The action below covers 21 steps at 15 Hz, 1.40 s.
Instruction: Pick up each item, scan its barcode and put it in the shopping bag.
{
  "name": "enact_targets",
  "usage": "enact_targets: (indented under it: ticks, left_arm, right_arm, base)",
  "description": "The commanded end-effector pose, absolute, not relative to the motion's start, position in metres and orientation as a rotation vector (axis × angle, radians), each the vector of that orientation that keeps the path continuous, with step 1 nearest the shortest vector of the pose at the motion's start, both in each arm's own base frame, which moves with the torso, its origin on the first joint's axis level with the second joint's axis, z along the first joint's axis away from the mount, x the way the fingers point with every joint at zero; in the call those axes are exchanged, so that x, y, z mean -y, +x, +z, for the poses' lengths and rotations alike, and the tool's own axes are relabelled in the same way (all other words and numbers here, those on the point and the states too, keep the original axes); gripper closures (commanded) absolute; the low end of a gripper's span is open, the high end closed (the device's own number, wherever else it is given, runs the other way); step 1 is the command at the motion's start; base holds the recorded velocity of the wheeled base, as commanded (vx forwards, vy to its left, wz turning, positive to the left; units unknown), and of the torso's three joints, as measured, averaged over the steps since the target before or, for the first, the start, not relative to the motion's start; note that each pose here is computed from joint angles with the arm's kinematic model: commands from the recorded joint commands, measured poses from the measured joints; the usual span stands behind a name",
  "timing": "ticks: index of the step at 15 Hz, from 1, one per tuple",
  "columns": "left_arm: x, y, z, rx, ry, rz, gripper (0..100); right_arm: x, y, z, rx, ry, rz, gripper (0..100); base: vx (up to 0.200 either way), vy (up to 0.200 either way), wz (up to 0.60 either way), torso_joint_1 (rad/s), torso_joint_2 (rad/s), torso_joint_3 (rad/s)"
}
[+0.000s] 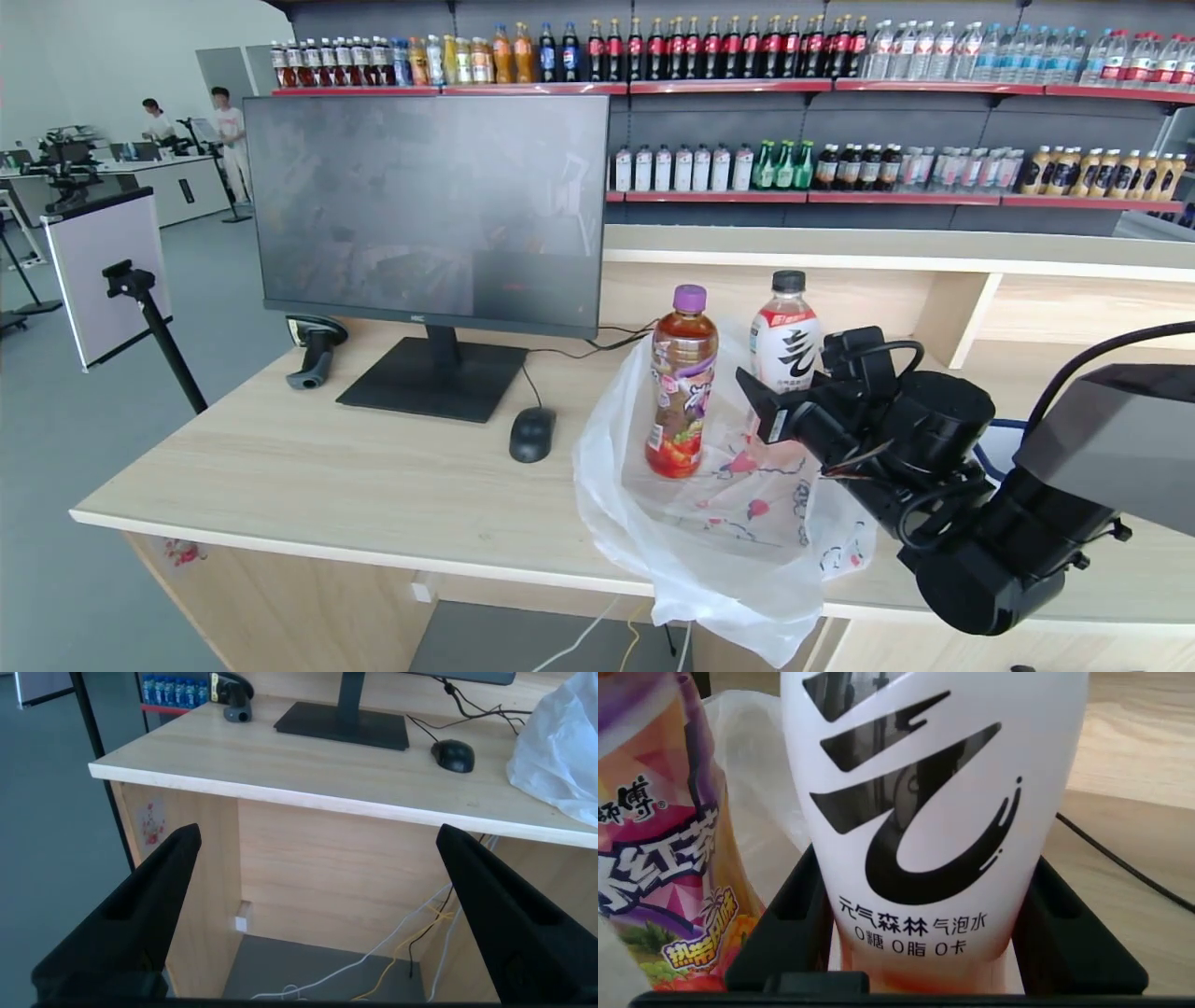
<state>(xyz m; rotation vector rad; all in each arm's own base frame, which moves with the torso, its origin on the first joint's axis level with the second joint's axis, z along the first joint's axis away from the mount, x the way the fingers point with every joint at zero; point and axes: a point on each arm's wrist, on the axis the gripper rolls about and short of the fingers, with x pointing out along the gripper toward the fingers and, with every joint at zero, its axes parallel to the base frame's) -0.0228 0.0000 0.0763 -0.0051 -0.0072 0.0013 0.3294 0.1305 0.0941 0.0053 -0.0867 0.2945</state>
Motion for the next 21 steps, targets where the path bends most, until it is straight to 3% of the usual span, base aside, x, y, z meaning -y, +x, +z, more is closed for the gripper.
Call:
enact_targets:
  ticks: [1, 21]
  left_arm:
    - [0.0, -0.023, 0.076, 0.008, -0.005, 0.002, 0]
    - [0.0, -0.023, 0.076, 0.008, -0.003, 0.002, 0]
  right_arm:
    - [-0.132, 0.332, 0.089, 0.076, 0.002, 0.295, 100]
    - [-0.135, 0.326, 0.076, 0.023, -0.01, 0.31, 100]
  base:
    - [0.0, 0.0, 0.0, 0.0, 0.0, 0.0]
    - [0.0, 0.0, 0.0, 0.0, 0.0, 0.0]
